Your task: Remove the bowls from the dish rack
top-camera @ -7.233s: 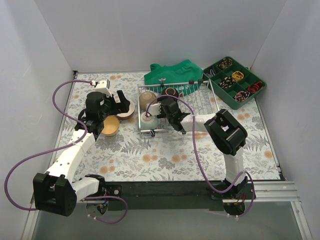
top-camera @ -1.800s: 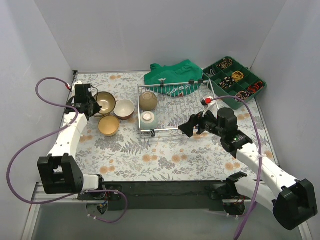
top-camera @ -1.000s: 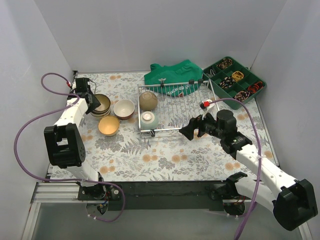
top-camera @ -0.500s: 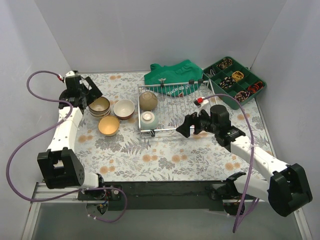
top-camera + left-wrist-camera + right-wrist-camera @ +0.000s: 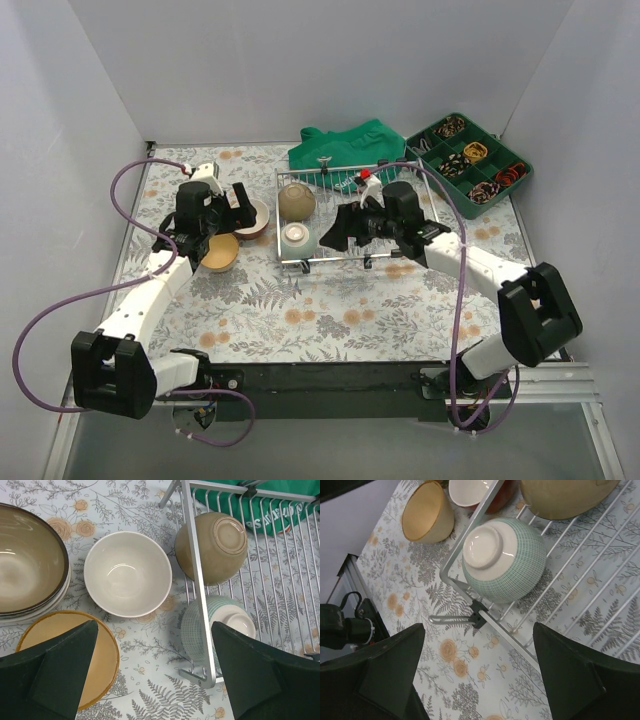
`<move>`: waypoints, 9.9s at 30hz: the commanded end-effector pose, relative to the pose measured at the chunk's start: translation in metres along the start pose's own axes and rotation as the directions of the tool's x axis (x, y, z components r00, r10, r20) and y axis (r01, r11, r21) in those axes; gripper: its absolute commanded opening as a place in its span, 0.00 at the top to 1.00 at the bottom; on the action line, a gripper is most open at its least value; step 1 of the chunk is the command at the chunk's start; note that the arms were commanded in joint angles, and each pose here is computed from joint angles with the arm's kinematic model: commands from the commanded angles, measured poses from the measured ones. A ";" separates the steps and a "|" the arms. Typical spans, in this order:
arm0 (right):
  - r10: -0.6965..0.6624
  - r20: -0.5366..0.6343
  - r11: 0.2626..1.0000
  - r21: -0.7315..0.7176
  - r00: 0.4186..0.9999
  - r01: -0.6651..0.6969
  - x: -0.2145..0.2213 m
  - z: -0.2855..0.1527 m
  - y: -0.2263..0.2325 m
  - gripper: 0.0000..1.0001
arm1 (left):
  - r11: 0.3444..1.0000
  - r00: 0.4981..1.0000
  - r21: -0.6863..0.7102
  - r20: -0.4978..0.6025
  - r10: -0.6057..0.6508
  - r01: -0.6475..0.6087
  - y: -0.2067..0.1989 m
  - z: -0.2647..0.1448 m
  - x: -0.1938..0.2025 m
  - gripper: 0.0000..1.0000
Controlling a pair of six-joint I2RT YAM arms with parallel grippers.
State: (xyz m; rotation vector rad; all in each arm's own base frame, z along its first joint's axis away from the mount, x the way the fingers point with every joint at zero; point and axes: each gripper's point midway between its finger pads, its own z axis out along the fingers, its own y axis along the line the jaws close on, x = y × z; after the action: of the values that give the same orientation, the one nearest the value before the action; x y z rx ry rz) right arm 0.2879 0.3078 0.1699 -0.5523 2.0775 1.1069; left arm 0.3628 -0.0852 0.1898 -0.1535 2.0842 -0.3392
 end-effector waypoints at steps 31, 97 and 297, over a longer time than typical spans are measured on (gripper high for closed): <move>0.474 0.014 0.870 0.149 0.880 -0.471 0.041 0.110 -0.034 0.02 | 0.994 0.991 0.095 0.126 0.045 -0.057 -0.020 -0.015 -0.022 0.02; -0.733 -0.112 0.577 0.421 0.671 0.700 -0.083 0.015 -0.017 0.99 | 0.990 0.994 0.126 0.102 0.047 -0.060 -0.024 -0.013 -0.014 0.02; -0.963 -0.255 0.042 0.182 0.089 0.982 -0.073 0.151 -0.047 0.01 | 0.988 0.966 -0.107 0.243 -0.086 0.114 0.025 -0.011 -0.063 0.02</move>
State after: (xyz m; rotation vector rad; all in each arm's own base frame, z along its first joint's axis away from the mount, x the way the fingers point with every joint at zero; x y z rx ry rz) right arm 0.4108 0.3928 0.1135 -1.5888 1.3074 -0.1522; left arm 0.3864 -0.0395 0.2297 -0.3842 1.8876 -0.2109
